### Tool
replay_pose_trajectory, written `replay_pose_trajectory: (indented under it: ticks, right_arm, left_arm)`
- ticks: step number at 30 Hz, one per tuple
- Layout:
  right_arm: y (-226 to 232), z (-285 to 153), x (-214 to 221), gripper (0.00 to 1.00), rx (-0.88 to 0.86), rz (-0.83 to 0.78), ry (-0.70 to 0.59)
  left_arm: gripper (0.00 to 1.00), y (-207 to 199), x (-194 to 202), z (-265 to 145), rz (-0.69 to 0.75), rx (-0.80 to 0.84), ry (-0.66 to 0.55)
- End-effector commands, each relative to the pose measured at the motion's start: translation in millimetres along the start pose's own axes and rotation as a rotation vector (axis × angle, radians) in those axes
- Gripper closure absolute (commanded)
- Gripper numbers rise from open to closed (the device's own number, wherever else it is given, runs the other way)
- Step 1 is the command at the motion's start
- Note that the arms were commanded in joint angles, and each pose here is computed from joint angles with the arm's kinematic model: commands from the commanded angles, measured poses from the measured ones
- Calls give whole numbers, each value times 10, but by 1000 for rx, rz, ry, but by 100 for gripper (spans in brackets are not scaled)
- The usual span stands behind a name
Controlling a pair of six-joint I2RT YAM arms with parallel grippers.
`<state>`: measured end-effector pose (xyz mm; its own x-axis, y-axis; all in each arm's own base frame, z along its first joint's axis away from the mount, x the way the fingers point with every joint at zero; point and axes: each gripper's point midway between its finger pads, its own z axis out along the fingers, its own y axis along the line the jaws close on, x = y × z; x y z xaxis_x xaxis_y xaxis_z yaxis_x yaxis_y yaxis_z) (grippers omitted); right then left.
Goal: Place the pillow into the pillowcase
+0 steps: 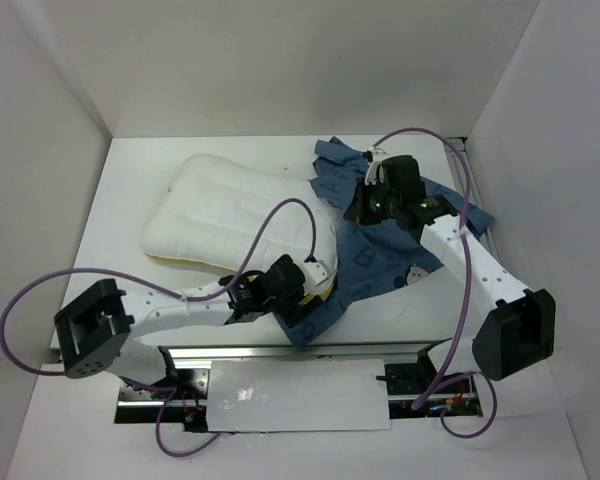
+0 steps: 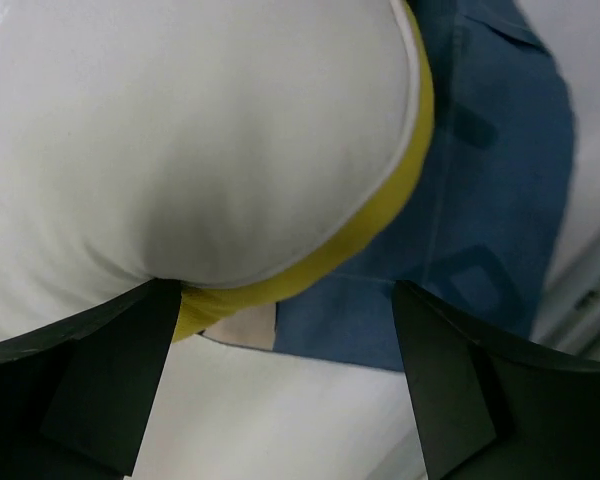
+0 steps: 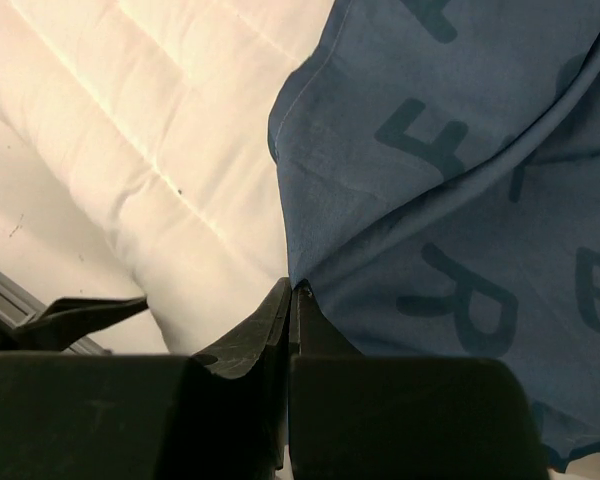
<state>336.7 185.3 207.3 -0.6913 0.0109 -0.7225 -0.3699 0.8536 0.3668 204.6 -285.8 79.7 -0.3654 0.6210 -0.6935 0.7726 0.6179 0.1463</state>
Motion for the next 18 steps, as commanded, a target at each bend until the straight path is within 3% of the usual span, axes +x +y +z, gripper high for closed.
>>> replay_pose_trajectory:
  ticks: [1, 3, 4, 5, 6, 7, 12, 15, 18]
  right_arm:
    - [108, -58, 6, 100, -43, -16, -12]
    - [148, -43, 61, 100, -57, -19, 3]
    - [180, -75, 46, 100, -70, -23, -4]
    - [177, -75, 46, 100, -71, -32, -5]
    - [206, -103, 34, 100, -83, -35, -10]
    - [193, -92, 71, 100, -81, -32, -2]
    - [279, -138, 104, 100, -118, -51, 0]
    - [354, -191, 83, 100, -152, -55, -1]
    - [464, -237, 94, 100, -193, -52, 2]
  left_arm:
    - [0, 299, -350, 136, 10, -183, -97]
    - [12, 369, -390, 227, 6, -239, -99]
    - [31, 451, -408, 248, -1, -294, -109]
    - [43, 495, -428, 268, -4, -325, -111]
    - [91, 524, -406, 334, -15, -356, -95]
    - [100, 669, -425, 303, -42, -456, -96]
    - [100, 785, -685, 169, -250, -562, -139]
    - [100, 662, -1014, 148, -405, -429, -256]
    - [100, 662, -1267, 176, -525, -360, -288]
